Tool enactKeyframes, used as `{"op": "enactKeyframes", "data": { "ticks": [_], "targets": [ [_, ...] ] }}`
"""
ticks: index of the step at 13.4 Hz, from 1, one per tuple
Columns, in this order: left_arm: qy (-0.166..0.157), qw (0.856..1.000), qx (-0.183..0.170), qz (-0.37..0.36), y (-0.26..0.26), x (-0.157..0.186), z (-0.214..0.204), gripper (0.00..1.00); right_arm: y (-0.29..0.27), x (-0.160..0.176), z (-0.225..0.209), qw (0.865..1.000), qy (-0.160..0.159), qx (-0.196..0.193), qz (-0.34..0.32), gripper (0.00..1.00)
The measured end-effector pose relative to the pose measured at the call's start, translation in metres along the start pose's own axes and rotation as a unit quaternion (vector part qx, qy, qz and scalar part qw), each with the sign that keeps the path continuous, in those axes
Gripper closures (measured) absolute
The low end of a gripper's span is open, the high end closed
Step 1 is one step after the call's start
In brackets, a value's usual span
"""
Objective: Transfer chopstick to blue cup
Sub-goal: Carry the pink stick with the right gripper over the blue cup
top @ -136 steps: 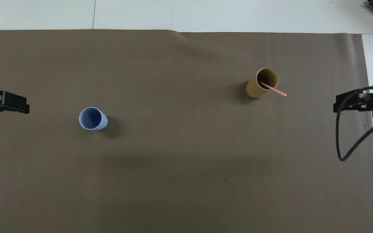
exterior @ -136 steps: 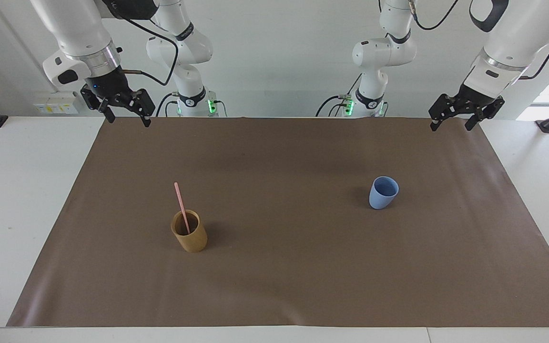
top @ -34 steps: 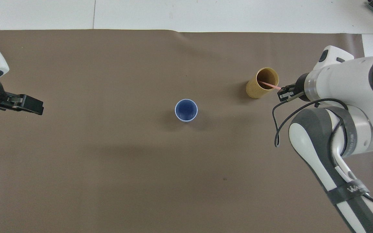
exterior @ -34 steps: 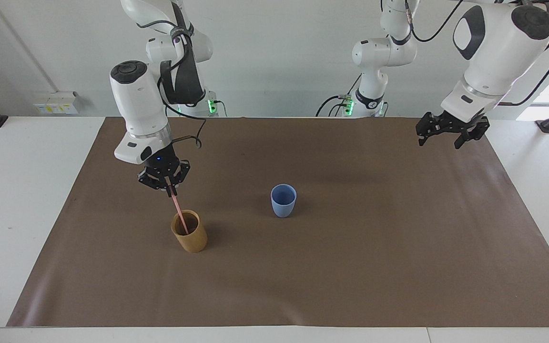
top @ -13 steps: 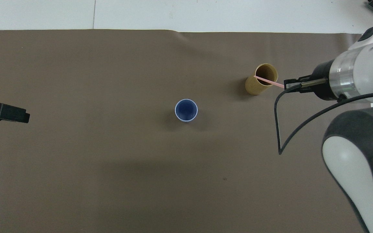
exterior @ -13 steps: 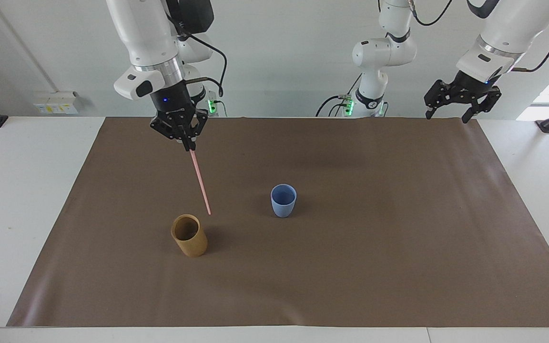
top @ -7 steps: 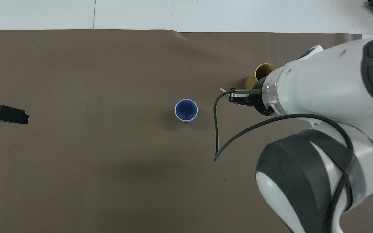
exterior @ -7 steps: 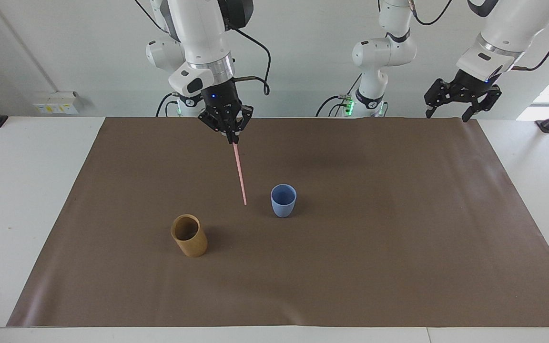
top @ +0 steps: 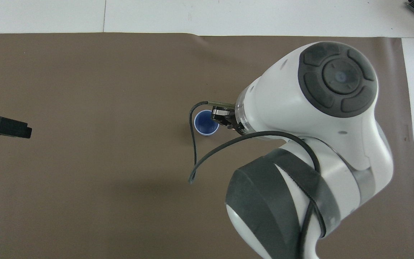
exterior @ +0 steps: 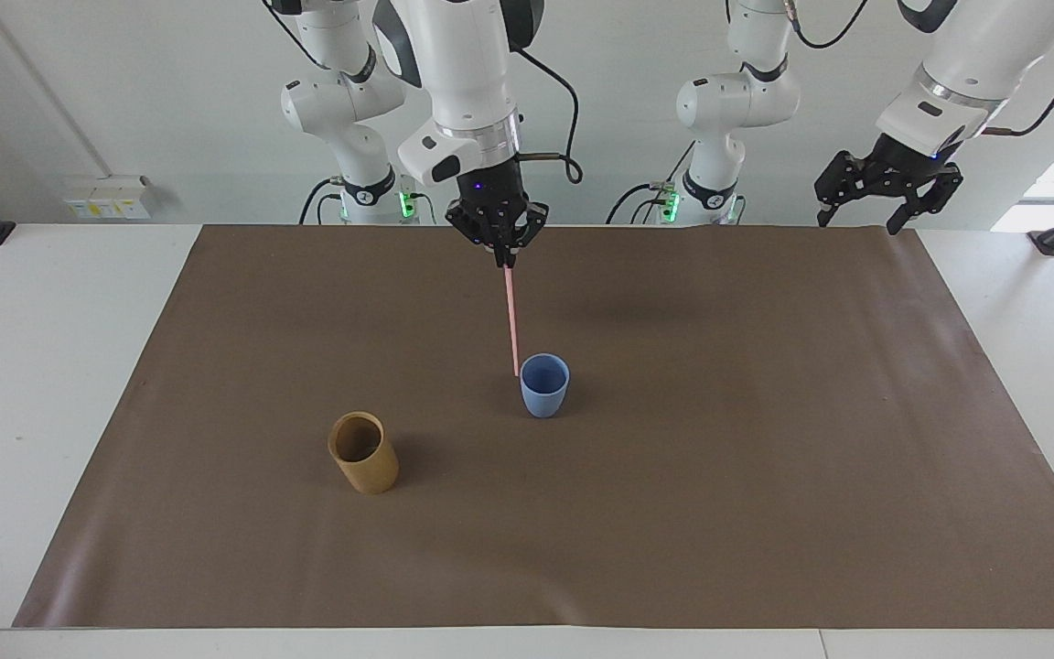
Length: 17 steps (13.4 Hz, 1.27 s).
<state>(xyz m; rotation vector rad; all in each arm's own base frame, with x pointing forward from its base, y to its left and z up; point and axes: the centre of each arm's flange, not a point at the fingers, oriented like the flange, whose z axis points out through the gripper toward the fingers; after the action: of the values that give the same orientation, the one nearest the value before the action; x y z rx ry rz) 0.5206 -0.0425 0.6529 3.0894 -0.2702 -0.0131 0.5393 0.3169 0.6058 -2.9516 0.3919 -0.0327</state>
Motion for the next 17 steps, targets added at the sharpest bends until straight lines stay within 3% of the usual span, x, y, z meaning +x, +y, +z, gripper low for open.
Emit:
{"op": "enactKeyframes", "data": {
  "ticks": [3,5,17],
  "targets": [
    [0.000,1.000,0.000,0.000,0.000,0.000,0.000,0.00,-0.010,-0.004,0.012,0.998,-0.046,0.032,0.027,0.91],
    [0.000,1.000,0.000,0.000,0.000,0.000,0.000,0.00,-0.012,-0.003,0.020,0.997,-0.060,0.035,0.031,0.91],
    [0.000,1.000,0.000,0.000,0.000,0.000,0.000,0.00,-0.007,0.011,0.046,0.997,-0.052,0.032,0.043,0.91]
  ]
}}
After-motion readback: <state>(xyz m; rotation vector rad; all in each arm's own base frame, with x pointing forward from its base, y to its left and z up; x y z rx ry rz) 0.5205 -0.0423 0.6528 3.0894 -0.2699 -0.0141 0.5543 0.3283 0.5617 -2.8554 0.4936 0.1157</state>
